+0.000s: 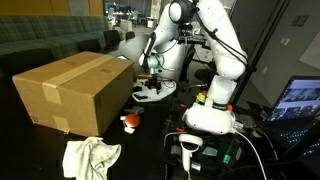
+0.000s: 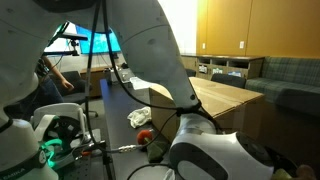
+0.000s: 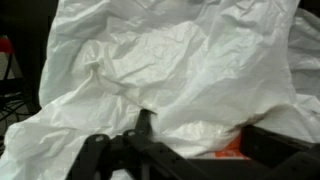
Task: Put all the objects from the box on the table, and then put all the objects that were on the table on the box
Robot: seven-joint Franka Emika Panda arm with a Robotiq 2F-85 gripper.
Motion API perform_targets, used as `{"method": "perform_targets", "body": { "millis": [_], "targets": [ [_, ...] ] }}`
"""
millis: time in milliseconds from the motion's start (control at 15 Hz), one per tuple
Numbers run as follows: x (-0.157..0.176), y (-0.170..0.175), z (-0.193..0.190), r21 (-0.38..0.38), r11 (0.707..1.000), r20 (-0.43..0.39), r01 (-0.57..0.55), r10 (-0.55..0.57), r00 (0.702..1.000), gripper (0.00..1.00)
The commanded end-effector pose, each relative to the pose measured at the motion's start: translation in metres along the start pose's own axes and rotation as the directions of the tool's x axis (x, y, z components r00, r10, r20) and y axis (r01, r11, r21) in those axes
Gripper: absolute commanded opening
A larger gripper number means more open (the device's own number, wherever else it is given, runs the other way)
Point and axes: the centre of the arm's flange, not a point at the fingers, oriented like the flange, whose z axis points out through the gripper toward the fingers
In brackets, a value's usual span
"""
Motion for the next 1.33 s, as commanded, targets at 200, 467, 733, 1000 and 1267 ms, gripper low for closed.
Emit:
{"method": "perform_targets", "body": {
  "millis": [200,467,733,1000,1267],
  "targets": [
    [0.008,-0.007,-0.022,0.03,0.999,-0.001,0.017,-0.017,1.0,0.37],
    [0.007,-0.006,-0.039,0.057,0.998,-0.026,0.024,-0.023,0.999,0.14],
    [0.006,0.002,-0.056,0.091,0.995,-0.048,0.029,-0.025,0.999,0.12],
    [0.007,0.023,-0.082,0.129,0.992,-0.109,0.007,0.007,0.994,0.15],
    [0.005,0.062,-0.13,0.18,0.984,-0.205,0.012,0.026,0.978,0.13]
  ]
}}
